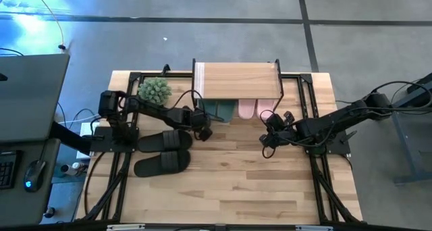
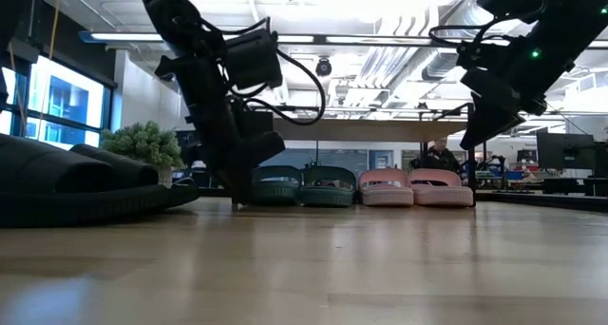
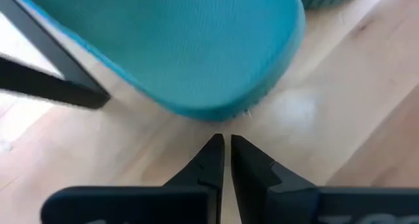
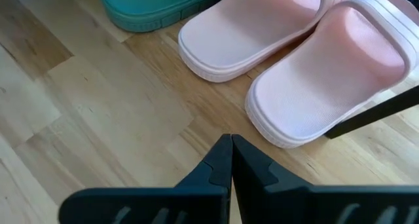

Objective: Pick and place slides into the shelf
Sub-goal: Put the top black slides on the shelf

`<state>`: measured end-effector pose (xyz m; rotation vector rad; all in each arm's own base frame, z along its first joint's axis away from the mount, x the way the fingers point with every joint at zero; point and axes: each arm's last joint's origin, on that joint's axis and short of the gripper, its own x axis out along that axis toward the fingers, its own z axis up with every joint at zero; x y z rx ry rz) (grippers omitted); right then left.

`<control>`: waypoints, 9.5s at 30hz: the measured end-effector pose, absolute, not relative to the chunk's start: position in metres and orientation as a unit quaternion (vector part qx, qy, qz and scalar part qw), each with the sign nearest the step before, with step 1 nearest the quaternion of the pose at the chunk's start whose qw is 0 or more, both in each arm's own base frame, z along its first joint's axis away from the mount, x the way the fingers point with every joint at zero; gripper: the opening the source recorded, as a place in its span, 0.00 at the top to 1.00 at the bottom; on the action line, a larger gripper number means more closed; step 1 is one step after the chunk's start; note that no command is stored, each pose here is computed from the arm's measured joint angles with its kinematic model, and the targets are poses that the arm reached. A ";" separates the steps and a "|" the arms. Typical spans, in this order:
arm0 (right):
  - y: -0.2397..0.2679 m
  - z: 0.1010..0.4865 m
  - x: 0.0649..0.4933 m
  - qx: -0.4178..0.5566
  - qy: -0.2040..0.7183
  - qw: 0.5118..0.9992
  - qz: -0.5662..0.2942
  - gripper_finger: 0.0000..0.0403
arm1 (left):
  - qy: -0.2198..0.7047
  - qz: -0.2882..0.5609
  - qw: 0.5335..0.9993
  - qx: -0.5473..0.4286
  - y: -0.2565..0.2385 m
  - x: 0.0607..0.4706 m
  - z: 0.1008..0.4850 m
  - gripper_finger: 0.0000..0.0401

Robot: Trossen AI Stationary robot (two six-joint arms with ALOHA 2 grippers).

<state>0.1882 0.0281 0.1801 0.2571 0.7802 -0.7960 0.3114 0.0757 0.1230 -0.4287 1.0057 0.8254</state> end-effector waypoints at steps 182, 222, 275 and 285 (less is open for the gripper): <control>0.047 0.171 0.184 0.075 0.407 0.845 -0.337 1.00 | 0.559 0.118 0.761 0.308 -0.027 0.196 0.181 0.74; 0.048 0.172 0.185 0.081 0.397 0.848 -0.341 1.00 | 0.583 0.049 0.647 0.488 -0.030 0.223 0.151 0.67; 0.048 0.172 0.185 0.083 0.404 0.848 -0.333 1.00 | 0.327 0.408 0.797 0.303 0.003 0.326 0.406 1.00; 0.048 0.172 0.186 0.091 0.403 0.848 -0.332 1.00 | 0.391 0.504 0.719 0.277 0.098 0.372 0.412 1.00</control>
